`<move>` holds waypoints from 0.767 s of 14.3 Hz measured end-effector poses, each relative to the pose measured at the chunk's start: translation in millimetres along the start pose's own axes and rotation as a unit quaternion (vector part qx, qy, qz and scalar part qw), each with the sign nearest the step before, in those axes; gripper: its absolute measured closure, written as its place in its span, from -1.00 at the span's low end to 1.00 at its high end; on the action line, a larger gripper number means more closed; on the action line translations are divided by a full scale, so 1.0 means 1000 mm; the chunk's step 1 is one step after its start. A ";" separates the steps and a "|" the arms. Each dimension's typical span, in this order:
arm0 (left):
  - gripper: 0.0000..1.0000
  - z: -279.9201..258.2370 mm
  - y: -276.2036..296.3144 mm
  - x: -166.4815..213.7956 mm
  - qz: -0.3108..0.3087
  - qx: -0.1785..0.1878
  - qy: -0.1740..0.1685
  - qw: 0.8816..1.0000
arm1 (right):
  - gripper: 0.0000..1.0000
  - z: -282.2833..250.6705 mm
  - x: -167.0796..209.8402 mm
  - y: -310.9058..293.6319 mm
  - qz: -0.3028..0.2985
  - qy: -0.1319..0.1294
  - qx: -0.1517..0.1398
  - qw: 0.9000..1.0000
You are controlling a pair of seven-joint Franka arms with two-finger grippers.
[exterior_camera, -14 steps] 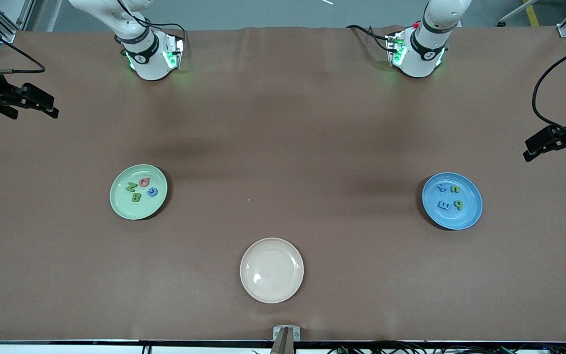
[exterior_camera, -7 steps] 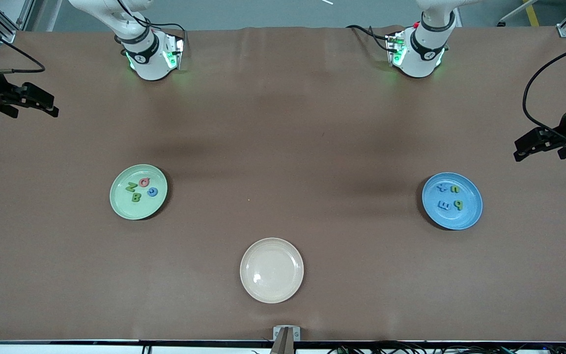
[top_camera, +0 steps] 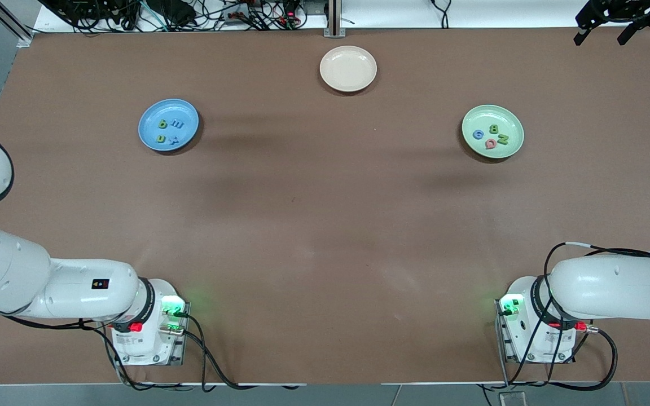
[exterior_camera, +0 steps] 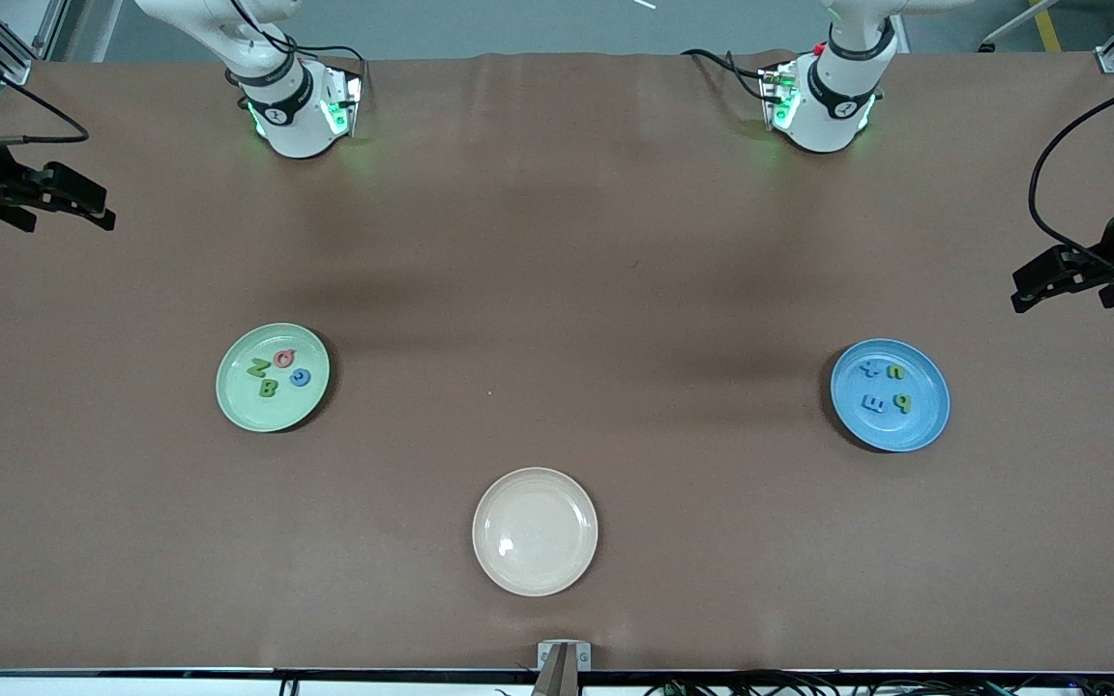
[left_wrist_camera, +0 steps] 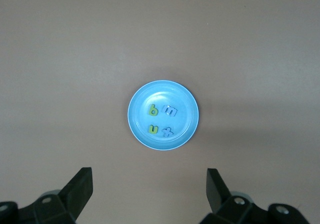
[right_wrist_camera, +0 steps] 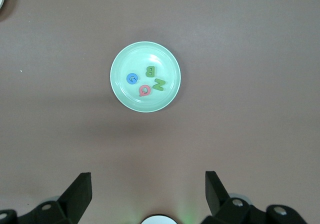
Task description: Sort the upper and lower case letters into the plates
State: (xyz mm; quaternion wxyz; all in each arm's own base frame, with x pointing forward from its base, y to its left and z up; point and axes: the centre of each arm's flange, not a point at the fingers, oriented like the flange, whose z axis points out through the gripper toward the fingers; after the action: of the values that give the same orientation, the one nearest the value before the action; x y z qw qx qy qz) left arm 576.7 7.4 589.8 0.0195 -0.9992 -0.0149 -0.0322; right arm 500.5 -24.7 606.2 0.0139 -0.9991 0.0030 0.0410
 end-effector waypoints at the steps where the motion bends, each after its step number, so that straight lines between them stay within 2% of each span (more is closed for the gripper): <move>1: -1.00 -0.002 0.000 0.000 0.000 0.000 0.002 1.000 | -1.00 0.000 0.000 0.000 0.000 0.000 0.000 1.000; 11: -1.00 -0.013 -0.001 0.001 -0.003 -0.009 0.008 1.000 | -1.00 0.000 0.000 0.000 0.000 0.000 0.000 1.000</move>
State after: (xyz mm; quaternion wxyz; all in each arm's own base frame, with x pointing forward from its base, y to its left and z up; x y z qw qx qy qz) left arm 576.8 7.4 602.8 0.0103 -0.9990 -0.0178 -0.0403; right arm 500.5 -24.7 606.2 0.0139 -0.9991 0.0030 0.0410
